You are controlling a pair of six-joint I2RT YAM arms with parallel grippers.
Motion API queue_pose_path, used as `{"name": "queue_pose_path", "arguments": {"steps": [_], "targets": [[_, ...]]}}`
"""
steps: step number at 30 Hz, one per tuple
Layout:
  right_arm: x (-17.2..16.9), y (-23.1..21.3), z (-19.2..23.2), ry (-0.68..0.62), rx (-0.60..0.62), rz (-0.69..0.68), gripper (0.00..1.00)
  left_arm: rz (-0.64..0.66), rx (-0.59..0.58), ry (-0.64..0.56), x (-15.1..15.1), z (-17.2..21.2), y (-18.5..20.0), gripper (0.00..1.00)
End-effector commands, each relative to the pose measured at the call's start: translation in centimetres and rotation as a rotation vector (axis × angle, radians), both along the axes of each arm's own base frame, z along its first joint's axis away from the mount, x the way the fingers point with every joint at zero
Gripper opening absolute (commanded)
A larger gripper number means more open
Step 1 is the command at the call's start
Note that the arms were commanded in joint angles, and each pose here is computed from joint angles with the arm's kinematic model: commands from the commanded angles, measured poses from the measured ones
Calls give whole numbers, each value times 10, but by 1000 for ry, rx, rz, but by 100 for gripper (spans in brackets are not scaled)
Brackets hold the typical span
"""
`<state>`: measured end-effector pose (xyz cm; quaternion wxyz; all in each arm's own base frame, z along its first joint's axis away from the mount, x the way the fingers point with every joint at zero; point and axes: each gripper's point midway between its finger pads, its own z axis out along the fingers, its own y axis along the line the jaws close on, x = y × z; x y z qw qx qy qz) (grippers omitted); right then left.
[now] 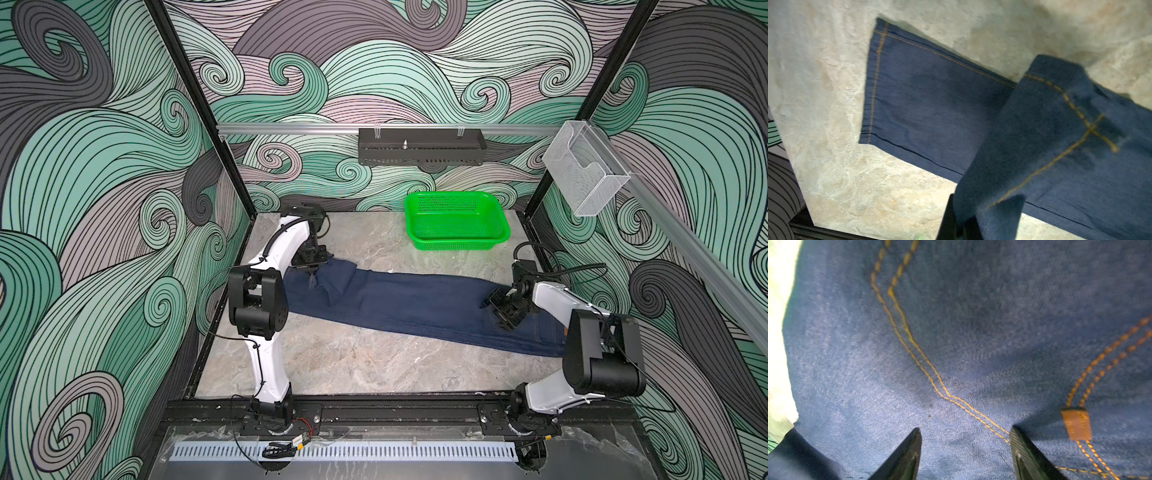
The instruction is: Fold and stack the trousers
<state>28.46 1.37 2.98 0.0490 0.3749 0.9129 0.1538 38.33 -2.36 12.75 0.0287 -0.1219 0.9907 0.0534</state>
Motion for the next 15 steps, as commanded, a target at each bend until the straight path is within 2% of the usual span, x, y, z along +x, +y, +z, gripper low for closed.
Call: {"name": "queue_pose_path", "arguments": {"steps": [1, 8, 15], "targets": [[-2, -2, 8, -9, -13, -2, 69, 26, 59, -24, -1, 21, 31, 3], [-2, -2, 7, -1, -13, -4, 69, 82, 92, 33, 4, 4, 61, 5], [-3, -3, 8, -3, -19, -3, 69, 107, 119, 32, 1, 18, 75, 6]]}}
